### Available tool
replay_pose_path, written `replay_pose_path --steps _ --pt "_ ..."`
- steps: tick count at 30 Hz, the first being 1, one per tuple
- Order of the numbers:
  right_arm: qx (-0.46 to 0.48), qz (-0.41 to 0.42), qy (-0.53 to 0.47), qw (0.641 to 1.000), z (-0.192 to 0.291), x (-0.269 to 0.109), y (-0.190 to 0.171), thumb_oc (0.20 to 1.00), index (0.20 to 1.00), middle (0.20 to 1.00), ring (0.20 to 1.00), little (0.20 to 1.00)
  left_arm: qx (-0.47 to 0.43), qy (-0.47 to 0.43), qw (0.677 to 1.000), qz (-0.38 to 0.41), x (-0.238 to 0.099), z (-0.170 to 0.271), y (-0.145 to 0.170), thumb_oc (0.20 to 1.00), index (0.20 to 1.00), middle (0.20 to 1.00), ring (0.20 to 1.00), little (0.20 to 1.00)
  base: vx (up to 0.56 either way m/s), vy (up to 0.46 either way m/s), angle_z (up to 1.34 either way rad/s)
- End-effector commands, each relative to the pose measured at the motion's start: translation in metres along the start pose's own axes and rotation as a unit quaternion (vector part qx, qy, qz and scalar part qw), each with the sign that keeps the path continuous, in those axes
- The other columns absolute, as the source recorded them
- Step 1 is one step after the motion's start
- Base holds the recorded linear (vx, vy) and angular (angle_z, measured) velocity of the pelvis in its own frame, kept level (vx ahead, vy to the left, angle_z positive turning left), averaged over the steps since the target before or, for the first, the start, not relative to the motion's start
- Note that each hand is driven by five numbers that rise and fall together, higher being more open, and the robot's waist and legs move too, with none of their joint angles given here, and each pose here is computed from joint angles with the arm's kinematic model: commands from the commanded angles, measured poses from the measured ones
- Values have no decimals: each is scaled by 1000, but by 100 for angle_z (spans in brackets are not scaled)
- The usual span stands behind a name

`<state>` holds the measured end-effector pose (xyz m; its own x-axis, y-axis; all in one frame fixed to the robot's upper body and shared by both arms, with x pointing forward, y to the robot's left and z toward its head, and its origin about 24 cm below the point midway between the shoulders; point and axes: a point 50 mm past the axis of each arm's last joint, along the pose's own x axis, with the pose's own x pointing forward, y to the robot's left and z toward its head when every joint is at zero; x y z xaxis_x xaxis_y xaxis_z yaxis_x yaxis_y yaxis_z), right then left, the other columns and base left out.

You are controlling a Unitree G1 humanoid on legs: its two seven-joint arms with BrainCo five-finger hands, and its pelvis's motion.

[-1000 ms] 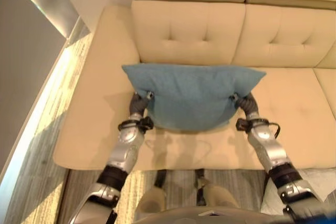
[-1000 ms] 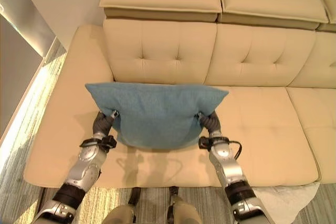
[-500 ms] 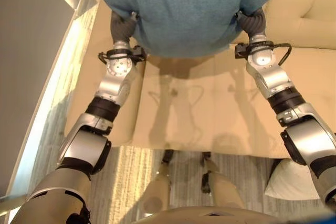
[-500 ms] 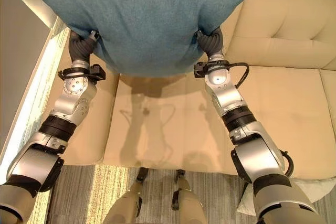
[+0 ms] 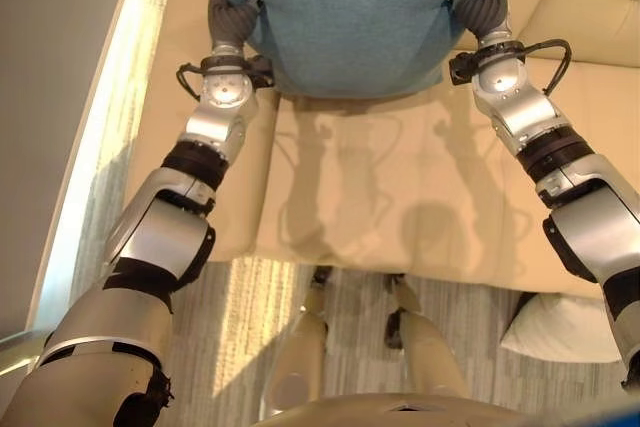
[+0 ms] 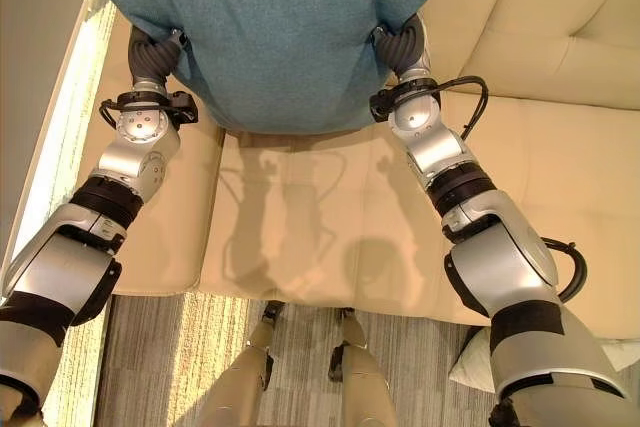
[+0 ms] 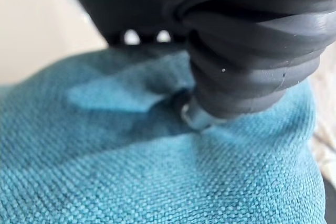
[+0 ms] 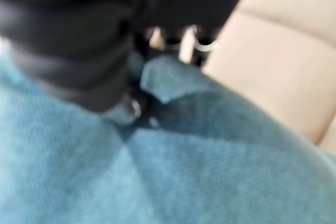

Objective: Pick up all the scattered cushions and arrange them neatly on the sofa.

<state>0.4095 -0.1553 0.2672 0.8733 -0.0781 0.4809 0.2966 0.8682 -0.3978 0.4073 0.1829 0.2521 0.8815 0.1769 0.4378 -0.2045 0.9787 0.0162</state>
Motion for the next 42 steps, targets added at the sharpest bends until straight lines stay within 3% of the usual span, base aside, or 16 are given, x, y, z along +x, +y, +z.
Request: replay_pose_path --steps 1,11,17,30,42 --pt "2 -7 -146 989 84 19 -1 200 200 200 200 200 -21 -124 991 -51 19 73 -25 200 200 200 200 200 6 25 -7" --pt "-22 -12 -149 989 79 16 -5 200 200 200 200 200 -49 -125 987 -88 7 69 -46 200 200 200 200 200 7 14 -6" --pt "-18 -11 -174 985 84 8 -8 200 200 200 200 200 -80 -156 980 -93 -3 77 -41 200 200 200 200 200 5 -7 -5" --pt "-28 -1 -144 989 44 -18 -6 200 200 200 200 200 -118 -112 982 -101 -40 33 -38 200 200 200 200 200 -6 -1 -1" --pt "-30 -2 -132 991 46 -7 0 200 200 200 200 200 -37 -129 987 -85 -11 52 -30 200 200 200 200 200 -26 -2 -1"
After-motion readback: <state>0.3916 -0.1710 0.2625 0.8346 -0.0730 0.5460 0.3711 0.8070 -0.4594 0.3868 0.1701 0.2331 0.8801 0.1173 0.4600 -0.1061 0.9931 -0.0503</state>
